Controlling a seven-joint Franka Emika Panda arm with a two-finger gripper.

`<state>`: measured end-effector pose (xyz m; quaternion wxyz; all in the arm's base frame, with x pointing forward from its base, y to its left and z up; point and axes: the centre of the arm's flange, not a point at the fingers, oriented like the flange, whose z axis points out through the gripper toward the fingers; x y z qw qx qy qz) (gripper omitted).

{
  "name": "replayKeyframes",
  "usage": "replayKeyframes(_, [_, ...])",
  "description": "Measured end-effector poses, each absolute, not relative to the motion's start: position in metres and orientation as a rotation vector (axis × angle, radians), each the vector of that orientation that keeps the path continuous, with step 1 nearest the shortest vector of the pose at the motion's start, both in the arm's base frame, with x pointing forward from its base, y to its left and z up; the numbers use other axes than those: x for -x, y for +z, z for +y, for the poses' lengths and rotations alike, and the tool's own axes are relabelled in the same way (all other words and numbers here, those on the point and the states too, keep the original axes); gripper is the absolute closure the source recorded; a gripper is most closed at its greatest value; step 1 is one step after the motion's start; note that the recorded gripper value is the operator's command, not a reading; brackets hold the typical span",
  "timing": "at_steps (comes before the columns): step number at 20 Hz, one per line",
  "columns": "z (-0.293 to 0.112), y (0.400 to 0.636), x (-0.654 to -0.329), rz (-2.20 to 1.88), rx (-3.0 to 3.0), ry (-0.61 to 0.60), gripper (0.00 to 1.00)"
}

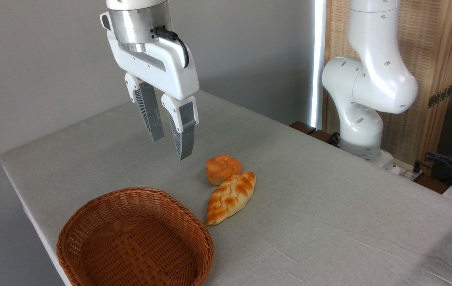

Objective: Put bread into the basket
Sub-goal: 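Lower the open gripper over the braided golden bread roll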

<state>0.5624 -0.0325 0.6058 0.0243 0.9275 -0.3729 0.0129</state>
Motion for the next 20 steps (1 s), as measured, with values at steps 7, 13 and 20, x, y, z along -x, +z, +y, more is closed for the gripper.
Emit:
replayKeyframes(7, [-0.018, 0.612, -0.559, -1.126, -2.883, 0.051, 0.0])
replayKeyframes(13, [-0.019, 0.611, -0.558, -1.128, -2.882, 0.046, 0.0])
replayKeyframes(20, [-0.031, 0.588, -0.539, -1.154, -2.855, -0.022, 0.0])
